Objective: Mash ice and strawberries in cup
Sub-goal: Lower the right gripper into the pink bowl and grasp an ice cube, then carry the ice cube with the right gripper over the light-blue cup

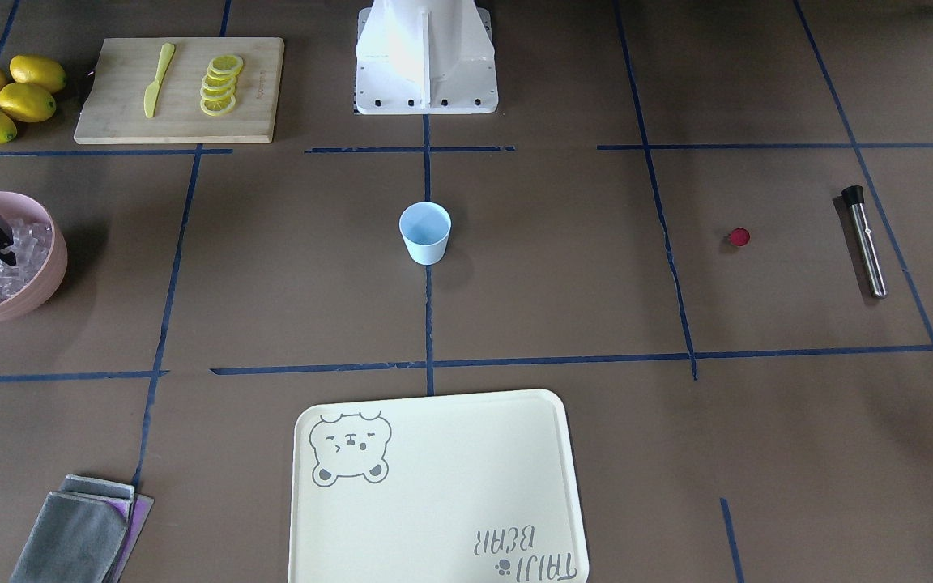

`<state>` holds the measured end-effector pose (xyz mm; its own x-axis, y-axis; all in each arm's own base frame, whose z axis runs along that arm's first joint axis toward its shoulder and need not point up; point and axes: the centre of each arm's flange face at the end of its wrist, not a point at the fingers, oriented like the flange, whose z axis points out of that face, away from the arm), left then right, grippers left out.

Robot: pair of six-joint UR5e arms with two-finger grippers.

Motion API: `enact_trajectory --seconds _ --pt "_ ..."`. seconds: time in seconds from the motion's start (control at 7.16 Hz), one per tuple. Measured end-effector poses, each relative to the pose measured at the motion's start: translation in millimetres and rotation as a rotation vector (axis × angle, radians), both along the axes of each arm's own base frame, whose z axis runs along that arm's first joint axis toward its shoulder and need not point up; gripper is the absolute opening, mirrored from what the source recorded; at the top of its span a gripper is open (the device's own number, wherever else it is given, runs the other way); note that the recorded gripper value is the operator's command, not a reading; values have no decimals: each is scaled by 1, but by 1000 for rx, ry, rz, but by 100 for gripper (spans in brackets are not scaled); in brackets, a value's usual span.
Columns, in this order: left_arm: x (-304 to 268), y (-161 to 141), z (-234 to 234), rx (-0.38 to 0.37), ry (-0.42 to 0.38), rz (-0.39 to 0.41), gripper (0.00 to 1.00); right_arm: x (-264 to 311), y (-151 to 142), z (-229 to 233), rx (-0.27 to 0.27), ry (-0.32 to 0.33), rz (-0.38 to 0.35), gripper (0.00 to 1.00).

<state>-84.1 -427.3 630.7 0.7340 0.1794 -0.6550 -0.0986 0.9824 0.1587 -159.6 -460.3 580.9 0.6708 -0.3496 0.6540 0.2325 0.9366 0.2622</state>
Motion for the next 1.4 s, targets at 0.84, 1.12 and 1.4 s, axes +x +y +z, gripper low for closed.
enact_trajectory --seconds 0.84,1.12,1.4 --pt "0 2 1 -5 0 0 100 32 -18 -35 19 -53 86 4" --pt "0 1 -1 1 0 0 100 22 -51 -98 -22 -139 205 5" --pt "0 1 -5 9 0 0 100 -47 -65 -167 -59 -197 251 6"
